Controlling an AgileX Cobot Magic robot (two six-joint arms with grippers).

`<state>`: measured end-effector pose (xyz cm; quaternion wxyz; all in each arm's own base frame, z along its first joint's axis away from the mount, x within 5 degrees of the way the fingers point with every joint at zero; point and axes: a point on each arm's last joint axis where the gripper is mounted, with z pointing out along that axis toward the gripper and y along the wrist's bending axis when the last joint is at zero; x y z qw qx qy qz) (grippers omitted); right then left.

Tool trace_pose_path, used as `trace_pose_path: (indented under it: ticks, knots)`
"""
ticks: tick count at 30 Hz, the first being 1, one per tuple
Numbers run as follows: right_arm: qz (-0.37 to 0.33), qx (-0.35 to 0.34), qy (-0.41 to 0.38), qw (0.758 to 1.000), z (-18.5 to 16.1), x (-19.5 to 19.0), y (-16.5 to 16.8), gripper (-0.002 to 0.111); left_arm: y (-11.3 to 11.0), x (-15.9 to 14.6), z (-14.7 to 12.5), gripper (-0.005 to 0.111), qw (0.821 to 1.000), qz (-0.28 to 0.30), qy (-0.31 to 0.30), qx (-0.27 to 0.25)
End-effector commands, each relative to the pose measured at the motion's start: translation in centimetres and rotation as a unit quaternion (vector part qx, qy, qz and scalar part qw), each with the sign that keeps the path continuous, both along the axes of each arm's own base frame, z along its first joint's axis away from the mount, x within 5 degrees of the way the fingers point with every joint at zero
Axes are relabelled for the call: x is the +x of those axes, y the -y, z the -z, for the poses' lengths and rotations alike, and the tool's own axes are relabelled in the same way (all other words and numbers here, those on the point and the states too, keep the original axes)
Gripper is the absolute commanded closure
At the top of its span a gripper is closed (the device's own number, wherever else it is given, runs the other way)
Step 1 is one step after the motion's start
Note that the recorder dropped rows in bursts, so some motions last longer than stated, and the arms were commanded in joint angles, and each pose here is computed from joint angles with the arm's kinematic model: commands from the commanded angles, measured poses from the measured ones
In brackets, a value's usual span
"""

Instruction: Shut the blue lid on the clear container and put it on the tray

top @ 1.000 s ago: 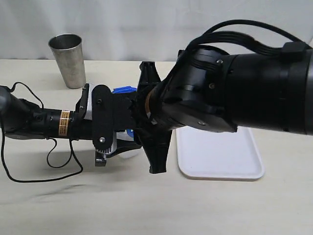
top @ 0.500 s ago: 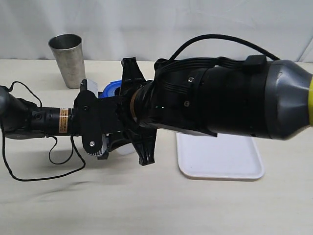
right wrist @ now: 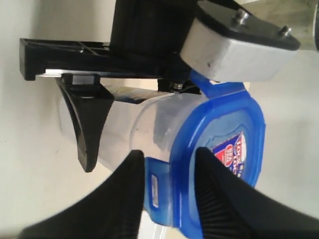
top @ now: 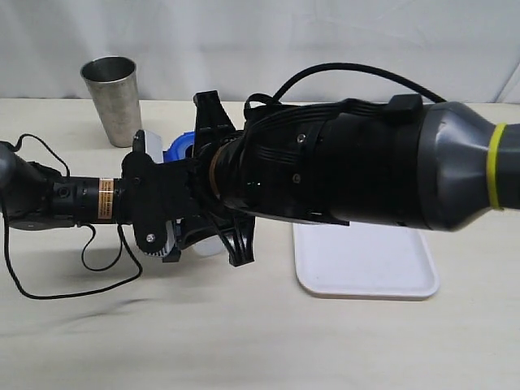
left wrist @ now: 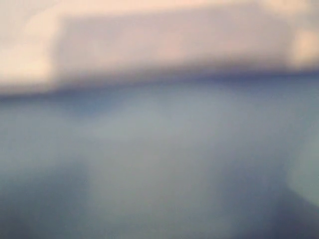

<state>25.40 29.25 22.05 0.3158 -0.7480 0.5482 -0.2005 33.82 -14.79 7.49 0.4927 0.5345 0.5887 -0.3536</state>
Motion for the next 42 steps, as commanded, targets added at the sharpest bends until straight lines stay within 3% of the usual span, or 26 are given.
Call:
trace_pose_path:
  ticks: [1, 10, 13, 19, 22, 30, 36, 42]
  knots:
    - [0.067, -0.07, -0.062, 0.993, 5.3, 0.1, 1.2, 0.081, 0.6, -1.0, -0.4, 0.107, 0.998, 0.054, 0.02, -0.009]
    - [0.081, -0.066, -0.068, 0.992, 5.1, 0.1, 1.3, 0.08, 0.6, -0.9, -0.5, 0.107, 0.998, 0.049, 0.021, -0.011]
    - [0.098, -0.034, -0.082, 0.991, 3.9, -0.4, 1.4, 0.071, 0.6, -0.5, -0.6, 0.107, 0.999, 0.03, 0.027, -0.018]
    - [0.104, 0.019, -0.087, 0.991, -0.3, -1.5, 2.3, 0.053, 0.6, -0.3, -0.7, 0.107, 0.984, 0.052, 0.17, 0.006]
    - [0.11, 0.05, -0.09, 0.989, -2.6, -2.2, 3.0, 0.054, 0.6, -0.2, -0.7, 0.107, 0.971, 0.064, 0.228, 0.018]
    - [0.148, 0.19, -0.14, 0.96, -9.0, -2.1, 4.4, 0.054, 0.6, -0.3, -0.7, 0.107, 0.97, 0.07, 0.232, 0.019]
    - [0.145, 0.185, -0.252, 0.939, -10.1, 0.2, 5.0, 0.063, 0.6, -0.4, -0.7, 0.107, 0.97, 0.072, 0.232, 0.02]
    - [0.15, 0.155, -0.261, 0.941, -8.9, 3.1, 3.4, 0.062, 0.6, -0.7, -0.5, 0.107, 0.967, 0.096, 0.234, 0.024]
